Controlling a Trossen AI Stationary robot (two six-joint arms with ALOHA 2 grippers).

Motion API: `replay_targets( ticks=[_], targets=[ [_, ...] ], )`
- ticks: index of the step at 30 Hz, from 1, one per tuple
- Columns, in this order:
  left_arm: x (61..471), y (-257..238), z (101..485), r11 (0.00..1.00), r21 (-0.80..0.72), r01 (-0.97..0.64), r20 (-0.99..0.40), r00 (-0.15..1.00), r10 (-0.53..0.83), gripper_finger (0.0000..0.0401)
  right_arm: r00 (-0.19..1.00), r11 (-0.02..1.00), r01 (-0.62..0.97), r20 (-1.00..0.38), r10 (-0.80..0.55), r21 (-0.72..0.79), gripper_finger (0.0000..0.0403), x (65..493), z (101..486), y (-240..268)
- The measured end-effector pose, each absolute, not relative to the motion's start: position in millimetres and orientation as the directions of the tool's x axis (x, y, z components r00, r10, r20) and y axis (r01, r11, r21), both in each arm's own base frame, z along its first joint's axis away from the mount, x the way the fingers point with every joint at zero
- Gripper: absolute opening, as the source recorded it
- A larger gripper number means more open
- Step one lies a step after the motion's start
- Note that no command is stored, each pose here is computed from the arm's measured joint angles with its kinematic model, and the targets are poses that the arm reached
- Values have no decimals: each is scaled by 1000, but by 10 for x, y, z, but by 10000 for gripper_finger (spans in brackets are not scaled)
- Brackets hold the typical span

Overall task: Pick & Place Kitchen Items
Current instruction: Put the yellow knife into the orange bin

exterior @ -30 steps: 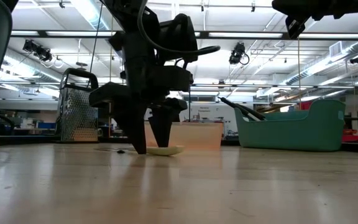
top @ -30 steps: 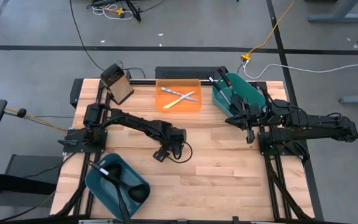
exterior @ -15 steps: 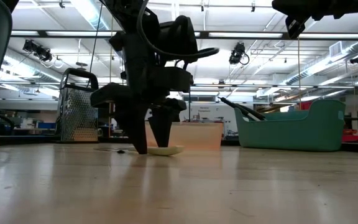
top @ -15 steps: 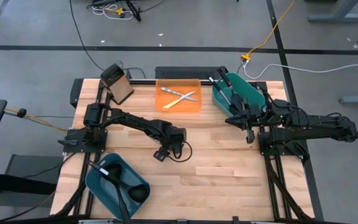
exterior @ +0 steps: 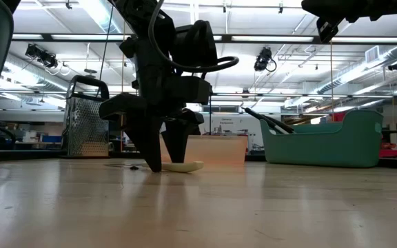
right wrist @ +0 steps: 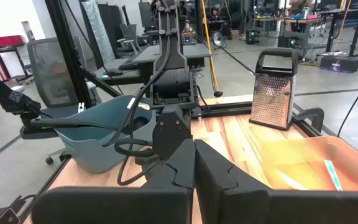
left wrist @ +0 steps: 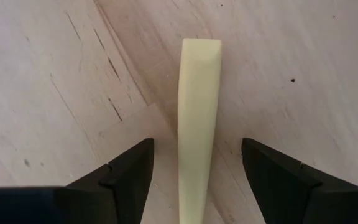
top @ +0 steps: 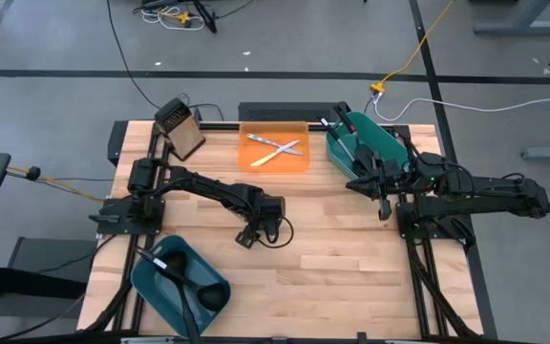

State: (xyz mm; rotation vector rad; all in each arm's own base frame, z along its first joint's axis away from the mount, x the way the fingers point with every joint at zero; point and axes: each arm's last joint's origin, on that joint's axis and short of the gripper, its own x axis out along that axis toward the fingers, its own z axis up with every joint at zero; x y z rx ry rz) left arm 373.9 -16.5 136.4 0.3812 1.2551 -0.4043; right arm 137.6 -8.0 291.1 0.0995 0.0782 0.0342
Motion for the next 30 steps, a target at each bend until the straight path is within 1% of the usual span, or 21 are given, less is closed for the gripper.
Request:
replay_targets(
  ticks=[5,17,30],
  targets=[
    [3735,-172,1363,868,49,495,-963,255,-90,236,996,994,-30,-76,38,101,8,1376,2911,-80],
    [3731,-172,1360,868,49,494,-964,252,-89,173,996,994,-31,-76,38,101,8,1376,2911,-80],
    [3730,-171,1359,867,49,495,-964,251,-88,133,996,994,-31,-76,39,101,8,1376,2911,-79]
  ],
)
